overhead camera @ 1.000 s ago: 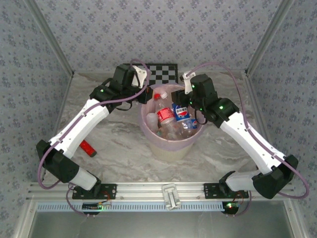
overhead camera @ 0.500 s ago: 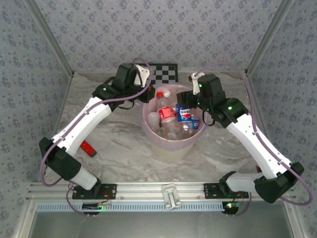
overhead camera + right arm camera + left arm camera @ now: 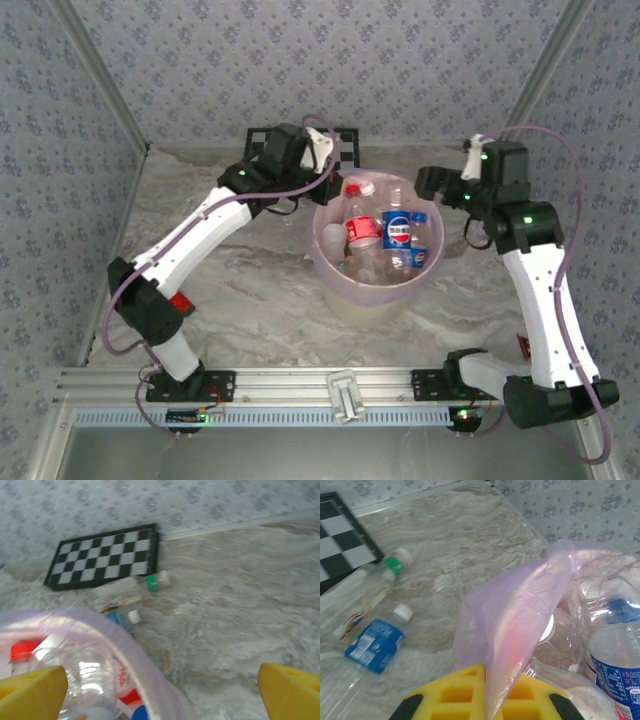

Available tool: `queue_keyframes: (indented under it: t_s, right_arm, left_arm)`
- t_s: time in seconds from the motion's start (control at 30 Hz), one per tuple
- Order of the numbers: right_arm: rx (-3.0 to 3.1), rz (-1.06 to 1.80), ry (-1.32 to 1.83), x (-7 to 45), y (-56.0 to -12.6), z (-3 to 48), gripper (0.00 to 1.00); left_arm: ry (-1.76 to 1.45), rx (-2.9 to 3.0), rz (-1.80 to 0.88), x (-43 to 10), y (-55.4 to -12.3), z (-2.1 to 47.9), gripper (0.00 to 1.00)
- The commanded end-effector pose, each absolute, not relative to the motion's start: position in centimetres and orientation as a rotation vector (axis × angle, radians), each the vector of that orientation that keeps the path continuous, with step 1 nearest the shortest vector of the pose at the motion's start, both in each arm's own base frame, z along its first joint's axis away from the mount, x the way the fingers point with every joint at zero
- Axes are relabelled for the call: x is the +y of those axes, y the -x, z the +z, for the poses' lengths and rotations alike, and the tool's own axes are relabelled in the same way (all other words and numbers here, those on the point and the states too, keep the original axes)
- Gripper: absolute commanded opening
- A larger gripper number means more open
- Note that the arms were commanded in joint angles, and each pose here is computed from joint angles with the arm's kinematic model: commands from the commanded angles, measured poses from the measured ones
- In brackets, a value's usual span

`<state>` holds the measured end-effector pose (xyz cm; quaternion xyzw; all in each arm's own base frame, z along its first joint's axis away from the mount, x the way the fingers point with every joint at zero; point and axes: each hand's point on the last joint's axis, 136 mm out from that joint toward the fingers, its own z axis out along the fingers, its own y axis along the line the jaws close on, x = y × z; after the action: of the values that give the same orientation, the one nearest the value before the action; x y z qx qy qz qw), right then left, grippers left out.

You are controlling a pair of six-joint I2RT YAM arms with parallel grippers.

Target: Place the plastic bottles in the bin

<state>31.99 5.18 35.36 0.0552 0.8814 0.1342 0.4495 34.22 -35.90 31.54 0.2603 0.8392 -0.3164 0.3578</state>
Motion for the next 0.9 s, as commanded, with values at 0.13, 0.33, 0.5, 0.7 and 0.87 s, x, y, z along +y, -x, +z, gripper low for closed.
queue_keyframes:
  t_s: [0.13, 0.33, 0.5, 0.7, 0.87]
  right_arm:
    - [2.191, 0.605, -0.417, 1.8, -30.2, 33.9, 0.98]
    - [2.167, 0.647, -0.466, 0.7, -30.7, 33.0, 0.98]
    - [2.168, 0.640, -0.459, 0.5, -31.2, 32.8, 0.98]
    - [2.174, 0.635, -0.453, 0.3, -31.4, 32.6, 0.98]
    - [2.182, 0.598, -0.459, -0.1, -31.2, 32.2, 0.98]
  left_arm:
    - [-0.800, 2.112, -1.049, -43.9, -33.2, 31.8, 0.00]
    - [-0.847, 2.051, -1.012, -44.3, -33.8, 33.9, 0.26]
    - [-0.884, 1.987, -0.930, -42.2, -33.9, 36.9, 0.85]
    - [-0.889, 1.894, -0.822, -36.4, -33.5, 41.3, 0.99]
    - [-0.747, 2.034, -0.640, -28.3, -36.6, 36.6, 0.99]
